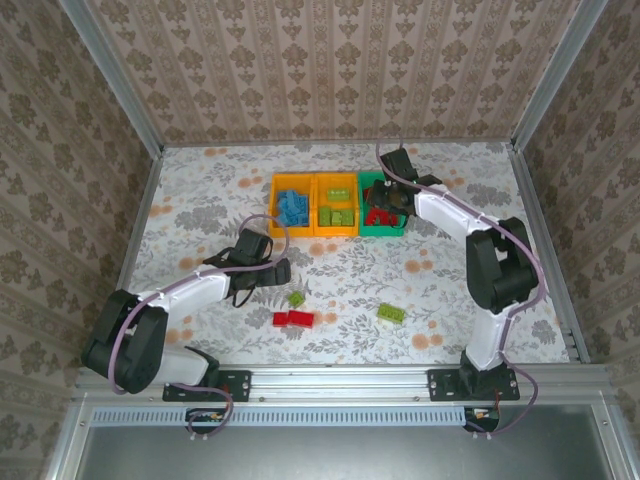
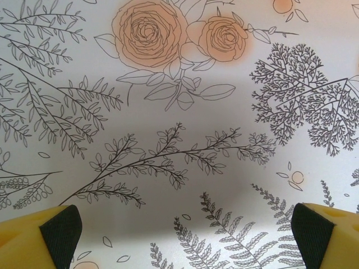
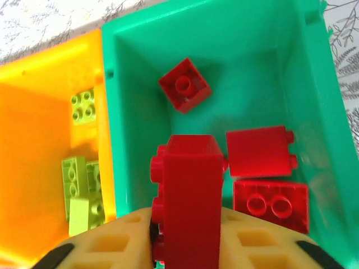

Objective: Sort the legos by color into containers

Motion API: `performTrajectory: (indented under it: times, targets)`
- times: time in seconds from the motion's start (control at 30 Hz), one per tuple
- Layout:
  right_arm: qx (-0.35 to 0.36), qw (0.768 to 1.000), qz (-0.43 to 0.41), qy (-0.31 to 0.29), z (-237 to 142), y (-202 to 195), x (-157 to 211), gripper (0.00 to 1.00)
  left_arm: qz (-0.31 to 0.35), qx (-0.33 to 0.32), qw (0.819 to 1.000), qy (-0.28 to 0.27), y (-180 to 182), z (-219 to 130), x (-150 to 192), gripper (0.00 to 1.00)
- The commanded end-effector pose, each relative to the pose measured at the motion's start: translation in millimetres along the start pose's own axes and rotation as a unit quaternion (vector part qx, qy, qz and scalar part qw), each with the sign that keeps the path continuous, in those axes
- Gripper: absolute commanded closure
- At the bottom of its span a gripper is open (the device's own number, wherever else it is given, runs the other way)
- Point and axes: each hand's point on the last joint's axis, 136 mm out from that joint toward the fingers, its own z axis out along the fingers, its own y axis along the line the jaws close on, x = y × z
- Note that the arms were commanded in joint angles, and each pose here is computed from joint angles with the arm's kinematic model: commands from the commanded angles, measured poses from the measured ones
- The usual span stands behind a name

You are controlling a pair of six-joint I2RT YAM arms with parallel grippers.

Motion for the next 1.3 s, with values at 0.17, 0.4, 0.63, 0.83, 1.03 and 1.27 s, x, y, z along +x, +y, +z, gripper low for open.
performTrajectory:
  times: [0.17, 0.4, 0.63, 0.83, 1.03, 1.27]
  targets:
    - [0.019, 1.000, -0.003, 0.003, 7, -4, -9, 0.36, 0.009, 0.016, 1.000, 0.005, -9, -6, 2, 0.00]
    - [-0.009, 1.000, 0.001, -0.016, -24, -3, -3, 0.26, -0.025, 0.035, 0.998, 0.051, -25, -19, 22, 0.00]
    - [-0.009, 1.000, -0.005, -0.015, -41, -13, 11, 0.25, -0.068, 0.043, 0.992, 0.093, -45, -34, 50, 0.00]
    - [-0.017, 1.000, -0.004, -0.012, -42, -19, 24, 0.24, -0.104, 0.037, 0.987, 0.114, -61, -42, 60, 0.00]
    - [-0.021, 1.000, -0.011, -0.012, -42, -27, 39, 0.24, -0.129, 0.027, 0.980, 0.149, -73, -32, 65, 0.04]
    - [-0.009, 0.999, -0.021, -0.022, -47, -45, 51, 0.22, -0.156, 0.013, 0.971, 0.179, -84, -26, 70, 0.10]
